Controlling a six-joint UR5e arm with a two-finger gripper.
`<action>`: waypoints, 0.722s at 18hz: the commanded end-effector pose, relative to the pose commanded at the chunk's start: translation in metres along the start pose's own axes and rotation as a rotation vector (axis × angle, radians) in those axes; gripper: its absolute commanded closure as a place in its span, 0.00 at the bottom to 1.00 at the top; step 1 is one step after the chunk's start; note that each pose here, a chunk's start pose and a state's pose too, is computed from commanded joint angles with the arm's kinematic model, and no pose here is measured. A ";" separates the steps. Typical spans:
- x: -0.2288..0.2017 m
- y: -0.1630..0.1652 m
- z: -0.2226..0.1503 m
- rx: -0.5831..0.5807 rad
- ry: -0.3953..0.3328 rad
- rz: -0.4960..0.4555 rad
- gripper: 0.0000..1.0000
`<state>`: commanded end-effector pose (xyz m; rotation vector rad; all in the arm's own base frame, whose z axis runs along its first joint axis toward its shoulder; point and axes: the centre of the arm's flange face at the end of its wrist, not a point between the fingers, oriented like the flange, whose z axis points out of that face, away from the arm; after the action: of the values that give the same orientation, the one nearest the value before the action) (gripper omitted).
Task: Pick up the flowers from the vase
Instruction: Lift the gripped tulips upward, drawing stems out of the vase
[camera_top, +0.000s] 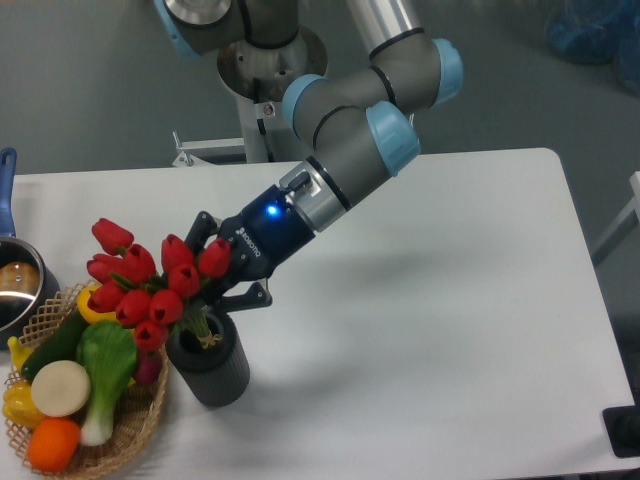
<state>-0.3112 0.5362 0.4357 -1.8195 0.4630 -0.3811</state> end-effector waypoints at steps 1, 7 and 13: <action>0.001 -0.006 -0.002 0.010 0.001 -0.004 0.71; 0.014 -0.034 -0.011 0.026 -0.007 -0.029 0.71; 0.018 -0.052 -0.023 0.033 -0.025 -0.057 0.71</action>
<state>-0.3001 0.5217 0.4928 -1.8062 0.3862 -0.4017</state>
